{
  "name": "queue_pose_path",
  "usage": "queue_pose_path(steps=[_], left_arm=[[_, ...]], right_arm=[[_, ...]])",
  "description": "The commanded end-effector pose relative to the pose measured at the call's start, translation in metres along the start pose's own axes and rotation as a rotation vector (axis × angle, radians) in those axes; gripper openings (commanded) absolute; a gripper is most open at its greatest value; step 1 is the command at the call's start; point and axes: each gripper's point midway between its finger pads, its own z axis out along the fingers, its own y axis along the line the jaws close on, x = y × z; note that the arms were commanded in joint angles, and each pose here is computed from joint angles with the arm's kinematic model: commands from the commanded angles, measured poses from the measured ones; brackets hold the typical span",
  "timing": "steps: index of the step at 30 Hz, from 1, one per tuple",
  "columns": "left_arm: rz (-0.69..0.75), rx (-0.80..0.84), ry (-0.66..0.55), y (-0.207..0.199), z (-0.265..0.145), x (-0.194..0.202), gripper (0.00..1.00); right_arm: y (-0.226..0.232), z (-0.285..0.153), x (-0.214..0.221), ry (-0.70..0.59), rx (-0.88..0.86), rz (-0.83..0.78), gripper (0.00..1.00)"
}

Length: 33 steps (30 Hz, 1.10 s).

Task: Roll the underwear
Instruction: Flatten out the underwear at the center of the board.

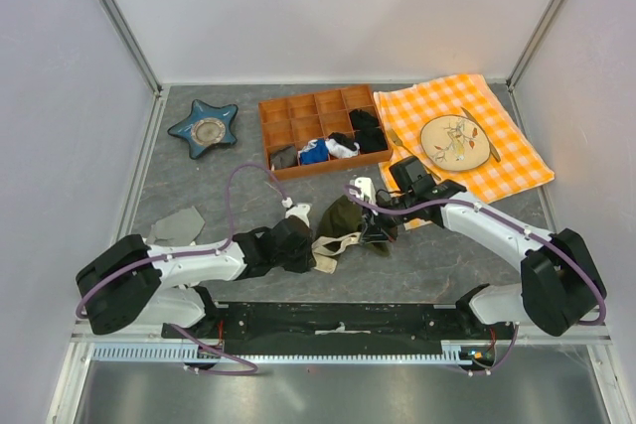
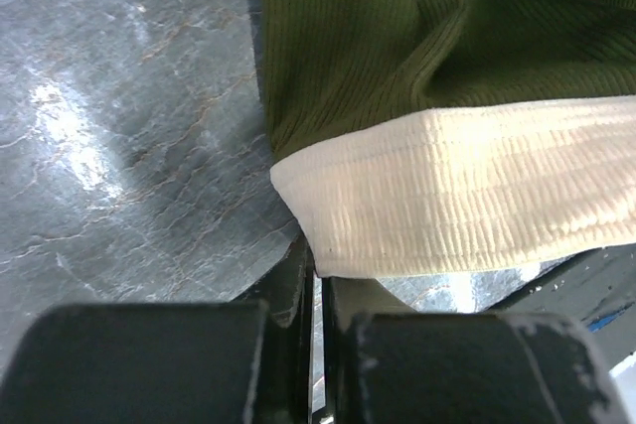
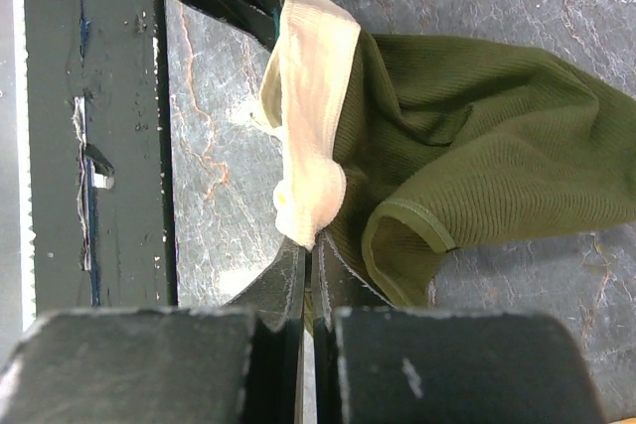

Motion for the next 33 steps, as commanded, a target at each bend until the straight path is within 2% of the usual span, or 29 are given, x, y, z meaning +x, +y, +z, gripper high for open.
queue_pose_path(steps=[1, 4, 7, 9, 13, 18, 19, 20, 22, 23, 25, 26, 28, 29, 32, 33], left_arm=[[-0.010, -0.027, -0.082, -0.003, -0.007, -0.022, 0.02], [0.044, -0.018, -0.067, -0.005, -0.024, -0.023, 0.02], [0.118, 0.075, -0.093, -0.029, -0.058, -0.043, 0.02], [0.207, 0.110, -0.051, -0.032, -0.093, -0.040, 0.02], [0.295, 0.272, 0.018, -0.059, -0.143, -0.033, 0.02], [0.376, 0.415, 0.111, -0.083, -0.182, -0.025, 0.02], [0.388, 0.414, 0.128, -0.084, -0.181, -0.025, 0.02], [0.413, 0.401, 0.137, -0.081, -0.178, -0.025, 0.02], [0.421, 0.350, 0.180, -0.073, -0.162, -0.026, 0.02], [0.430, 0.340, 0.189, -0.070, -0.153, -0.028, 0.02], [0.357, 0.323, 0.193, -0.056, -0.131, -0.047, 0.02], [0.322, 0.283, 0.229, -0.044, -0.111, -0.051, 0.02], [0.236, 0.191, 0.191, -0.013, -0.089, -0.082, 0.02], [0.209, 0.141, 0.217, 0.002, -0.068, -0.088, 0.02], [0.170, 0.038, 0.167, 0.027, -0.045, -0.130, 0.11], [0.149, 0.001, 0.200, 0.038, -0.029, -0.132, 0.14]], right_arm=[[-0.001, -0.007, -0.022, -0.046, -0.006, -0.077, 0.00], [0.014, -0.016, -0.026, -0.030, -0.073, -0.137, 0.00], [0.029, -0.030, -0.030, -0.010, -0.120, -0.248, 0.00], [0.044, -0.048, -0.034, 0.019, -0.149, -0.319, 0.00], [0.068, -0.078, -0.064, -0.015, -0.139, -0.423, 0.00], [0.100, -0.088, -0.075, -0.119, -0.184, -0.428, 0.00], [0.103, -0.085, -0.069, -0.119, -0.176, -0.340, 0.00], [0.088, -0.082, -0.082, -0.164, -0.111, -0.347, 0.00], [0.059, -0.072, -0.069, -0.136, 0.024, -0.253, 0.00], [0.041, -0.071, -0.080, -0.173, 0.106, -0.201, 0.00], [-0.002, -0.065, -0.066, -0.114, 0.265, -0.099, 0.00], [-0.021, -0.064, -0.070, -0.125, 0.328, -0.056, 0.00], [-0.064, -0.058, -0.058, -0.065, 0.435, 0.053, 0.00], [-0.080, -0.055, -0.058, -0.063, 0.466, 0.089, 0.00], [-0.132, -0.039, -0.042, 0.007, 0.563, 0.171, 0.00], [-0.143, -0.035, -0.039, 0.022, 0.583, 0.189, 0.00]])
